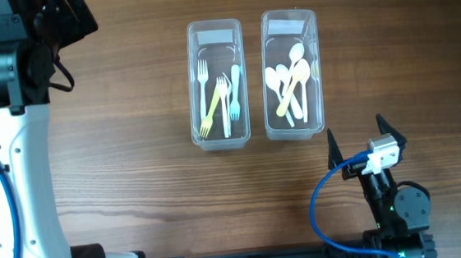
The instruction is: Pack container
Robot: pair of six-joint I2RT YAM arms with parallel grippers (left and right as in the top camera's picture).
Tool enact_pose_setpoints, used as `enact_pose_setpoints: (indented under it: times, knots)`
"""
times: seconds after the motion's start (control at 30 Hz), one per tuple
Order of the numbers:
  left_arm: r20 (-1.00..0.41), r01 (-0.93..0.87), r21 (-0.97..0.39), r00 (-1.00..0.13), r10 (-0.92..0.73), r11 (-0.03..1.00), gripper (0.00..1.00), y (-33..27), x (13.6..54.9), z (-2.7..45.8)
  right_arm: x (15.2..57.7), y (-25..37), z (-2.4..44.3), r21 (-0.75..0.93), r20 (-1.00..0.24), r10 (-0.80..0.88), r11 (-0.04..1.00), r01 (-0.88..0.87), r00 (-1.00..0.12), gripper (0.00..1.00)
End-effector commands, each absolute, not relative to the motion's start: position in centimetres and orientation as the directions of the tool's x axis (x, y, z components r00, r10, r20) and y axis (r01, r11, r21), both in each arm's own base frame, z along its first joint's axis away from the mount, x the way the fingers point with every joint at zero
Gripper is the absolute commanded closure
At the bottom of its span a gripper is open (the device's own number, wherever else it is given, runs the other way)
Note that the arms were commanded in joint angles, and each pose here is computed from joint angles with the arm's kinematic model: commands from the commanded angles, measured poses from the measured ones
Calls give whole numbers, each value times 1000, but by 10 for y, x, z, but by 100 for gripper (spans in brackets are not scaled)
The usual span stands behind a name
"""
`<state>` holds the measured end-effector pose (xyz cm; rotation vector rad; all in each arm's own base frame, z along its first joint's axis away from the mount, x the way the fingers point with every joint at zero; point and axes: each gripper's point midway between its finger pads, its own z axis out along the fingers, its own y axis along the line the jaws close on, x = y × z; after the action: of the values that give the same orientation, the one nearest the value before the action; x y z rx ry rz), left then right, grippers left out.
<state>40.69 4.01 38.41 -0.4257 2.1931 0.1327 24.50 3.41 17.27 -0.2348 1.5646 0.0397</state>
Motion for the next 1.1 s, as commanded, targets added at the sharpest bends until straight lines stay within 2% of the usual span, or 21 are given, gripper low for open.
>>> enact_pose_setpoints:
  times: [0.0, 0.13, 0.2, 0.27, 0.4, 0.53, 0.67, 0.93, 1.07]
  knots:
    - [-847, -291, -115, -471, -247, 950, 0, 31, 374, 426, 246, 30, 173, -130, -991, -130, 980, -151, 9, 0]
    - [-917, -245, -178, -309, -251, 953, 0, 29, 368, 453, 246, 30, 173, -130, -992, -130, 980, -151, 9, 0]
    - [-941, -224, -204, -224, -254, 953, 0, 30, 367, 449, 246, 30, 173, -130, -992, -130, 980, -151, 9, 0]
    - [-951, -193, -224, -169, -257, 955, 0, 29, 363, 435, 246, 30, 173, -129, -992, -129, 980, -151, 9, 0]
    - [-963, -91, -253, -74, -259, 963, 0, 19, 338, 373, 246, 30, 173, -130, -992, -130, 980, -151, 9, 0]
    - [-963, 12, -261, -71, -259, 965, 0, 0, 296, 308, 246, 30, 173, -130, -991, -130, 980, -151, 9, 0]
    - [-966, 60, -258, -41, -256, 964, 0, -8, 260, 267, 246, 30, 173, -130, -992, -130, 980, -151, 9, 0]
    - [-967, 78, -251, 18, -254, 965, 0, -9, 237, 231, 246, 30, 173, -130, -992, -130, 980, -151, 9, 0]
    - [-967, 78, -253, 9, -254, 964, 0, -10, 237, 213, 246, 30, 173, -130, -992, -130, 980, -151, 9, 0]
